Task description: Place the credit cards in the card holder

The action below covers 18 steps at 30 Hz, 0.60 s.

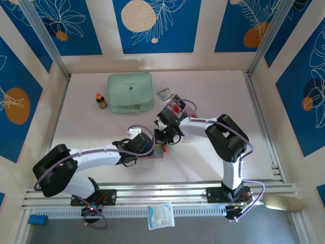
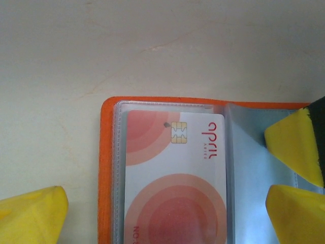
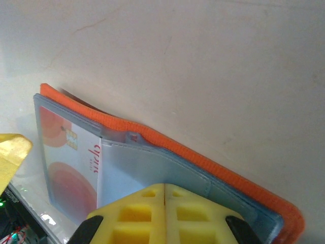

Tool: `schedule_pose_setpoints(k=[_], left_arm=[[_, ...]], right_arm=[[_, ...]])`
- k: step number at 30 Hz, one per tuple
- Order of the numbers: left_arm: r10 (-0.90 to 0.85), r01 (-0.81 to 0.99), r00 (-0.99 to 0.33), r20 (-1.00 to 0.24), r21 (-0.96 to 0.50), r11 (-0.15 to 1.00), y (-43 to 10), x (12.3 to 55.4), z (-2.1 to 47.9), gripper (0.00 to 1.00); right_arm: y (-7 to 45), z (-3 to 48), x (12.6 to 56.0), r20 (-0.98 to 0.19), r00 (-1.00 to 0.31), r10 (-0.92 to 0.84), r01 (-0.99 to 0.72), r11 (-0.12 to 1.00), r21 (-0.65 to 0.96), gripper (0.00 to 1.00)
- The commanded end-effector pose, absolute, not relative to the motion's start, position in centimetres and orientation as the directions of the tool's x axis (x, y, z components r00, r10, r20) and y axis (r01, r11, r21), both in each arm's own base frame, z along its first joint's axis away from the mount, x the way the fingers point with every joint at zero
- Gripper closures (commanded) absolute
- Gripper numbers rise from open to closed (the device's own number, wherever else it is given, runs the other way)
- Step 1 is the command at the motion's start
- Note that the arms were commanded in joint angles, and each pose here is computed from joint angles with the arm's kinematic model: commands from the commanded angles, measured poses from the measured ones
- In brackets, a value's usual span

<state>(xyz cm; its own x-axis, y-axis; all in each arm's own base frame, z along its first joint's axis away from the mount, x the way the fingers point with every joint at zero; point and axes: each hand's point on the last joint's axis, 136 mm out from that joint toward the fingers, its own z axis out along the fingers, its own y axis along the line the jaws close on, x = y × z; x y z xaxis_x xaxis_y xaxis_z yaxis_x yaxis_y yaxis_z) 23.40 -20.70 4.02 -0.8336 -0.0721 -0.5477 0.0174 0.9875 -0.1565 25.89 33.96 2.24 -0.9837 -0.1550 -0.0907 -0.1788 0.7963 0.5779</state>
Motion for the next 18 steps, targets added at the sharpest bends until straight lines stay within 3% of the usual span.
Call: schedule_pose_setpoints(k=[1, 9, 14, 18], left_arm=[[-0.053, 0.033, -0.827, -0.560, -0.142, 0.989, -21.2, 23.7, 4.0, 0.00], [-0.054, 0.004, -0.833, -0.550, -0.104, 0.995, -19.9, 23.2, 2.7, 0.00], [-0.067, -0.009, -0.835, -0.546, -0.108, 0.994, -19.5, 22.9, 2.2, 0.06], [-0.074, -0.012, -0.833, -0.548, -0.116, 0.993, -19.4, 22.8, 2.1, 0.08]], right_arm=[[34.3, 1.8, 25.4, -0.043, -0.987, -0.153, -0.149, 0.789, 0.597, 0.94], [34.3, 2.4, 25.5, -0.053, -0.987, -0.151, -0.152, 0.784, 0.601, 0.94], [33.9, 4.5, 26.0, -0.101, -0.986, -0.131, -0.165, 0.778, 0.606, 0.94], [33.2, 5.9, 26.1, -0.138, -0.986, -0.098, -0.162, 0.785, 0.597, 0.87]])
